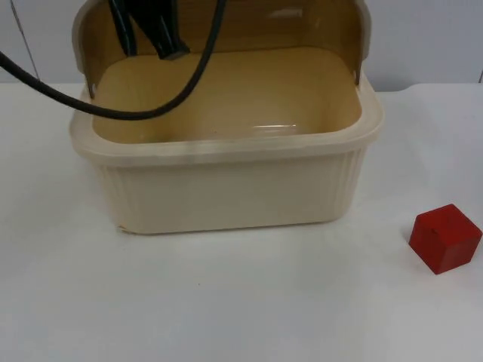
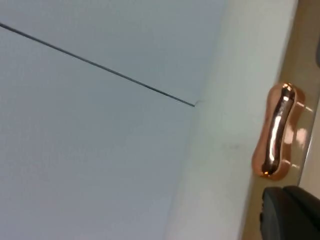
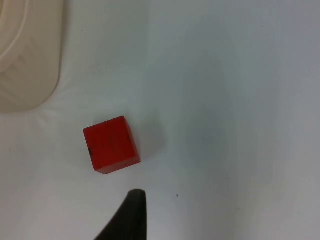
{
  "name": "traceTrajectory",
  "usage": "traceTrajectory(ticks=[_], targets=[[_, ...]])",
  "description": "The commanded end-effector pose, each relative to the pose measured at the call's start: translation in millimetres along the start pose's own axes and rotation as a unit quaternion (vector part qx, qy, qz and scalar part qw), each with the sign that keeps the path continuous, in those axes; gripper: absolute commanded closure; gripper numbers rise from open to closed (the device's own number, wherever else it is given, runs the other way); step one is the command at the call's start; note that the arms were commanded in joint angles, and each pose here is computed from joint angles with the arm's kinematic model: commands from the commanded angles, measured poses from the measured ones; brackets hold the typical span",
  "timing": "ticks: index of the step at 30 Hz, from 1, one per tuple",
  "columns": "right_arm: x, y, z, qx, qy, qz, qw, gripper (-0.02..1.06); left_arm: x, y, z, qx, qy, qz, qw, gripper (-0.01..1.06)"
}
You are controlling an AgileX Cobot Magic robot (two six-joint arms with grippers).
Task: Open the box lid with the left hand, place the block into the box with the right hand, then close the box lid with the left hand.
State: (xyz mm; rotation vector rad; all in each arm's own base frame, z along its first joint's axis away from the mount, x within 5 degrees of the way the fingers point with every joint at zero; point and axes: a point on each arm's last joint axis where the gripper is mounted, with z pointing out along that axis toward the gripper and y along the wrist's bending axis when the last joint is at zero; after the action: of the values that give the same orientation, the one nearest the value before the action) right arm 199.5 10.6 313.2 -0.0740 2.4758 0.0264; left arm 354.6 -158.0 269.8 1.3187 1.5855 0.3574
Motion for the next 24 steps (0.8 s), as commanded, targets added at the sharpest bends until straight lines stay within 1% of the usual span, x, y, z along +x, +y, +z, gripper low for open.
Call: traceTrajectory(ticks=[1,4,5,6,9,10,12,14,15,16,20,21,24], targets=[[-3,-1,-2,0.001,-0.013,0.003,0.9999,-0.01,-8,6,-9,-0.011,-0.015,-0.034,0.999,1.05],[-3,-1,-2,0.001,-0.013,0.004,0.9999,-0.01,-25,15,-36,-0.021,-0.036,-0.096,0.995,1.05],[-3,-1,-2,0.001,-0.013,0.004,0.9999,-0.01,-25,15,-36,-0.021,-0.036,-0.096,0.995,1.05],[-3,-1,-2,0.001,-0.013,0.004,0.9999,-0.01,-33,19,-49,-0.023,-0.045,-0.116,0.992,1.05],[-3,-1,-2,0.001,-0.013,0.004,0.9999,-0.01,-52,29,-94,-0.023,-0.078,-0.176,0.981,1.05],[-3,-1,-2,0.001,-0.013,0.004,0.9999,-0.01,-52,29,-94,-0.023,-0.078,-0.176,0.981,1.05],[-3,-1,-2,0.001,-0.013,0.004,0.9999,-0.01,-59,40,-135,-0.029,-0.102,-0.216,0.971,1.05],[-3,-1,-2,0.001,-0.013,0.004,0.9999,-0.01,-57,47,-162,-0.034,-0.105,-0.23,0.967,1.05],[-3,-1,-2,0.001,-0.013,0.004,0.9999,-0.01,-57,47,-162,-0.034,-0.105,-0.23,0.967,1.05],[-3,-1,-2,0.001,-0.013,0.004,0.9999,-0.01,-55,49,-174,-0.036,-0.102,-0.234,0.966,1.05],[-3,-1,-2,0.001,-0.013,0.004,0.9999,-0.01,-36,58,-211,-0.051,-0.07,-0.278,0.957,1.05],[-3,-1,-2,0.001,-0.013,0.004,0.9999,-0.01,-36,58,-211,-0.051,-0.07,-0.278,0.957,1.05],[-3,-1,-2,0.001,-0.013,0.004,0.9999,-0.01,-19,64,-231,-0.068,-0.036,-0.321,0.944,1.05]])
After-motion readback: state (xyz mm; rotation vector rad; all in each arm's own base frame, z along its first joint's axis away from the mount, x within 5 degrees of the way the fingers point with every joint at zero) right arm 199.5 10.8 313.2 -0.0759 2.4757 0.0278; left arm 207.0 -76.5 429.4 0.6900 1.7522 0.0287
